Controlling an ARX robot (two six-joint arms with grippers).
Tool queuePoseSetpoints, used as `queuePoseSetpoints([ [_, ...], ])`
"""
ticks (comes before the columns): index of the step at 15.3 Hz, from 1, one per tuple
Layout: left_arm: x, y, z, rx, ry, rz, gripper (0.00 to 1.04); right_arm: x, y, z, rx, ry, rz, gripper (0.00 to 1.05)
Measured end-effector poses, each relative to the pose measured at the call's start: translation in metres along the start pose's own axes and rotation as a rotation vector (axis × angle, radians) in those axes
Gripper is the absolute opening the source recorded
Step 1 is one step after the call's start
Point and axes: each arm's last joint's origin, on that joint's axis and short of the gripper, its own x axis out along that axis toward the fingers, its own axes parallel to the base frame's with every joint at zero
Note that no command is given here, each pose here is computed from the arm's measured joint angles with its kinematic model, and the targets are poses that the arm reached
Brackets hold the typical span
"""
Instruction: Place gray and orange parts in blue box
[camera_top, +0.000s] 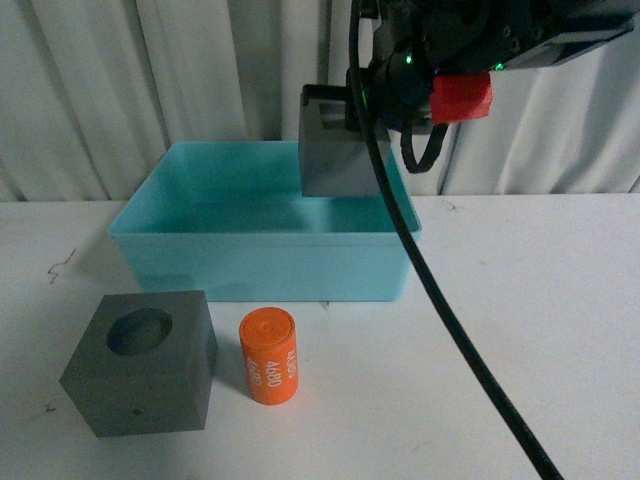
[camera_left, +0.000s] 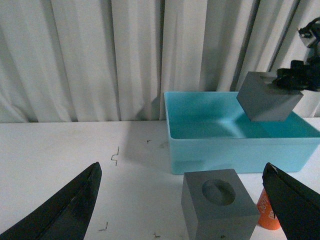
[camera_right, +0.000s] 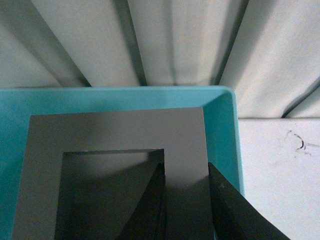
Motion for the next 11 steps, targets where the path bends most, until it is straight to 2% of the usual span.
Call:
queuePoseSetpoints([
  [4,0.000,0.000,0.000,0.000,0.000,0.000,0.98,0.014,-0.010,-0.024,0.009,0.084,-0.099,0.19],
  [8,0.000,0.000,0.000,0.000,0.000,0.000,0.98,0.015,-0.013,-0.024,0.013,0.088,-0.110,0.19],
  [10,0.000,0.000,0.000,0.000,0.000,0.000,0.98,0.015,-0.013,-0.025,0.014,0.087,-0.114,0.32],
  [11,0.000,0.000,0.000,0.000,0.000,0.000,0.98,0.015,-0.014,-0.025,0.020,0.070,-0.120,0.42],
])
